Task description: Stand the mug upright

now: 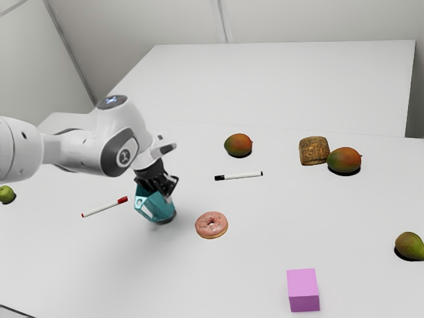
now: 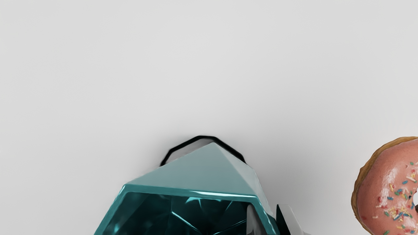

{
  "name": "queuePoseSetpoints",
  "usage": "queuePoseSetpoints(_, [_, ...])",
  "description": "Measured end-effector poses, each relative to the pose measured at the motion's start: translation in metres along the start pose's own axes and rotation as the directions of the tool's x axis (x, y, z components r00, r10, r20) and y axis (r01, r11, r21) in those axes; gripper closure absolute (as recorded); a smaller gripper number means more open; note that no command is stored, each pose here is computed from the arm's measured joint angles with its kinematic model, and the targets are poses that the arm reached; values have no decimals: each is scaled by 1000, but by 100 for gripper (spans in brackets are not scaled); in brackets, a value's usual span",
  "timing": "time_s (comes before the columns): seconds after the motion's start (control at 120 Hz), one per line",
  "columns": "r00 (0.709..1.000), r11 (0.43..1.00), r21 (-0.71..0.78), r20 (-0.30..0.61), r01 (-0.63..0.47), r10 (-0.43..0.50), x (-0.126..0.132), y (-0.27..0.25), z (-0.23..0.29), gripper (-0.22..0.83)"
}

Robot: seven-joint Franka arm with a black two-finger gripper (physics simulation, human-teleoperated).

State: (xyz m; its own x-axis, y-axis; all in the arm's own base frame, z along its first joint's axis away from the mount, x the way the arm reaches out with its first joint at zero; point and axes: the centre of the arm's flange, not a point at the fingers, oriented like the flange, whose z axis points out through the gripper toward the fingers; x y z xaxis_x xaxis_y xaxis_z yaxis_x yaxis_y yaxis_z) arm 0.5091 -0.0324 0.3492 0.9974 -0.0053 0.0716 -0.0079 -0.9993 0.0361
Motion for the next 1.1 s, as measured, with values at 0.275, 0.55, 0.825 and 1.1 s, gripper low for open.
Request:
queuePoseSetpoints(0.275, [999,999,-1,13,36,-36,1,5,16,77])
queuePoseSetpoints(0.55, [998,998,-6,-13,60,-60,3,8,7,59])
queuePoseSetpoints(0.825, [997,998,-10,-49,66,-66,6,10,-10,41])
queuePoseSetpoints(1.1, [995,997,-20,-66,71,-73,16,15,-39,33])
